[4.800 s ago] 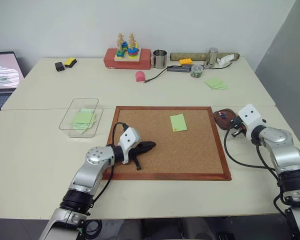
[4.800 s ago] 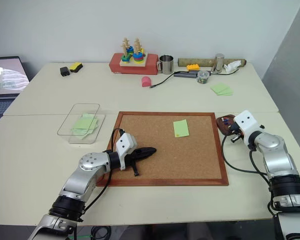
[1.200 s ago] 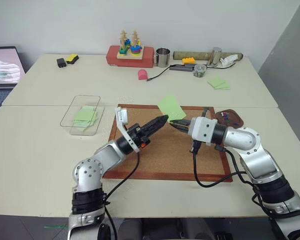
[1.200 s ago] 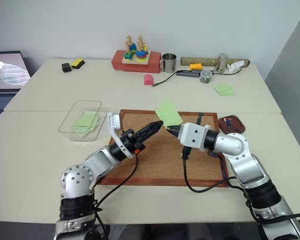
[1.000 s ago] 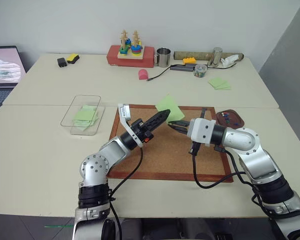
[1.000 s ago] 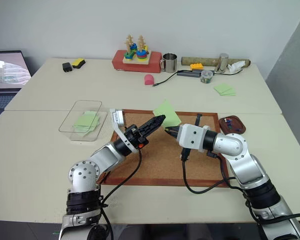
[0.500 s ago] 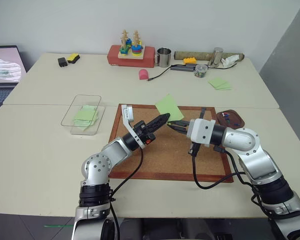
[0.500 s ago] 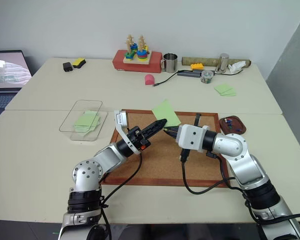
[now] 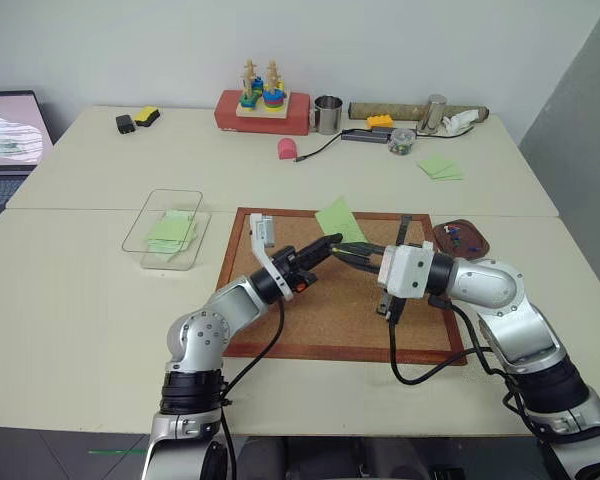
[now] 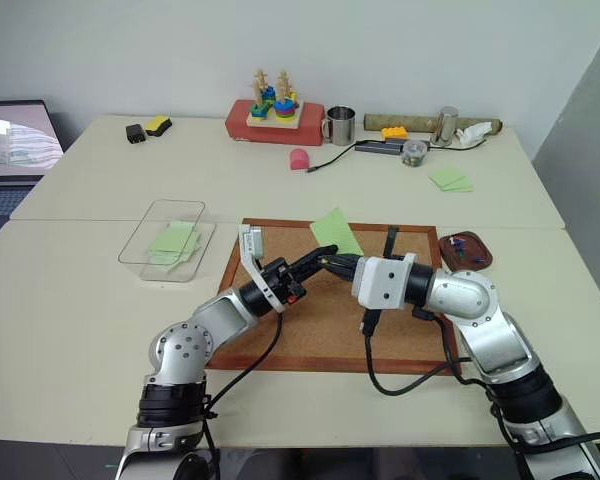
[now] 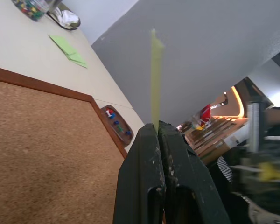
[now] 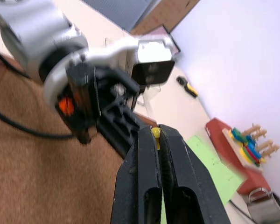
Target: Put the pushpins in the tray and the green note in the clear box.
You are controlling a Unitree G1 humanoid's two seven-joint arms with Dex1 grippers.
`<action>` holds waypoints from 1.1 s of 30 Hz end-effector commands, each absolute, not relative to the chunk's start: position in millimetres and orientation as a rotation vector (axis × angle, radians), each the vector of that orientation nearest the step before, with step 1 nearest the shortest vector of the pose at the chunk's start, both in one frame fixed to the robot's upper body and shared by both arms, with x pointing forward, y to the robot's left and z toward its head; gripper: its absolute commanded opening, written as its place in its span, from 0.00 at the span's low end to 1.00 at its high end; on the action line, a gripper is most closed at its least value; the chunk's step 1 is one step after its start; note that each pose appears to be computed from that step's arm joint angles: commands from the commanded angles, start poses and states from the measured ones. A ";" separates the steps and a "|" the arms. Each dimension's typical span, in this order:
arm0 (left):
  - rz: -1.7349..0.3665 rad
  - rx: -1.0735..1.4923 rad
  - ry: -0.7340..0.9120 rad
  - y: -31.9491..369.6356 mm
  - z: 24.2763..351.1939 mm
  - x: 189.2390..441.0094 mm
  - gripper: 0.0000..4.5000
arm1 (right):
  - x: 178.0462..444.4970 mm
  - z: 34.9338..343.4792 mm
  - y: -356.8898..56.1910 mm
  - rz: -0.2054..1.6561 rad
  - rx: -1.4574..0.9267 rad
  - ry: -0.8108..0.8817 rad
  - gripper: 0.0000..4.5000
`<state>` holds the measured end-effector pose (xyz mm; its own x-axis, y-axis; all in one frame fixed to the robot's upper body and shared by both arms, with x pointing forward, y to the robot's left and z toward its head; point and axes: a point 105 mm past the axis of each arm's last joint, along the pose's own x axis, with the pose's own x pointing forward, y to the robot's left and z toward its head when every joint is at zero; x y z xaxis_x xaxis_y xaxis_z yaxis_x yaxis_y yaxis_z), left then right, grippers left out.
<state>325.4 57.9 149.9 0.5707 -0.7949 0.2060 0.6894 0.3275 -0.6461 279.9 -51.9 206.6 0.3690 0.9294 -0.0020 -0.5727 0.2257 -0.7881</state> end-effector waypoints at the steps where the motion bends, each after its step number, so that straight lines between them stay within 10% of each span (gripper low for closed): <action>1: -0.976 -0.726 0.137 57.5 149.9 324.5 0.01 | 281.7 225.5 -68.5 0.995 -0.717 -0.546 0.00; 10: -0.998 -0.545 0.078 61.7 158.8 309.9 0.01 | 347.3 175.8 -199.8 0.490 -0.952 -0.080 0.00; 25: -1.094 -0.272 0.030 57.8 167.4 285.5 0.01 | 377.5 140.5 -247.5 0.393 -1.010 0.162 0.00; 33: -1.098 -0.263 0.024 55.3 167.4 284.6 0.00 | 381.8 133.4 -256.2 0.385 -1.019 0.205 0.35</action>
